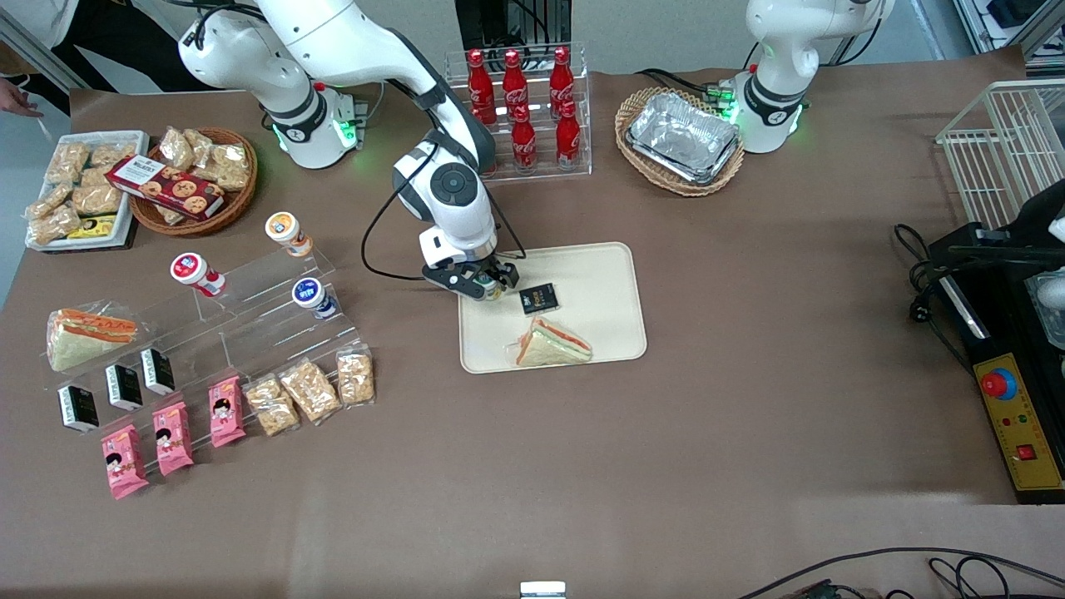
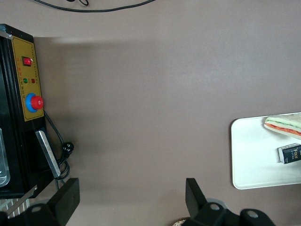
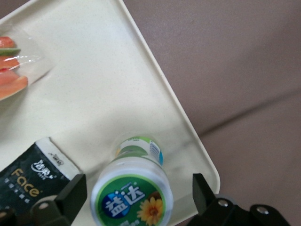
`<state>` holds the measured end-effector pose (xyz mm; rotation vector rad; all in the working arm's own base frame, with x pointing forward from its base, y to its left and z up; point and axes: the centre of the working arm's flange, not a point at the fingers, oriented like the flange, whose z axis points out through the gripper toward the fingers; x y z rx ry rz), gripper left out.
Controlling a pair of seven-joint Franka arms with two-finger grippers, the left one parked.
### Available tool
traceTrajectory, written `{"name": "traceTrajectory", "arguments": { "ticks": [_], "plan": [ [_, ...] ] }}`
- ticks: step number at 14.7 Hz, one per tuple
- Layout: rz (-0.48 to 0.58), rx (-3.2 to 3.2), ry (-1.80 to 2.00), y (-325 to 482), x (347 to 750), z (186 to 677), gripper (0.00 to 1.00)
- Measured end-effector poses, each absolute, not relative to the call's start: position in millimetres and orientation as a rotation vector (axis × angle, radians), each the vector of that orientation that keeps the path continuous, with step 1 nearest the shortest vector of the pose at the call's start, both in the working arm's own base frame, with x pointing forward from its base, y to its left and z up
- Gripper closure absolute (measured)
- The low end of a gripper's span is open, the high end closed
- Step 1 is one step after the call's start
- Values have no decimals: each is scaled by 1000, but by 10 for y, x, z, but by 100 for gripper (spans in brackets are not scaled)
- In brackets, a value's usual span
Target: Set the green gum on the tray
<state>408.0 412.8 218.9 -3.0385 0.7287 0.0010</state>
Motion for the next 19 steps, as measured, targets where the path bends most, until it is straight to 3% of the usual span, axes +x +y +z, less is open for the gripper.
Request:
{"name": "traceTrajectory", "arguments": {
  "ticks": [8, 14, 19],
  "plan": [
    [2, -3037, 732, 4154, 4210, 2469, 0],
    [91, -3100, 595, 4130, 4517, 3936, 0],
    [95, -3106, 470, 4066, 4671, 5171, 0]
  ]
}}
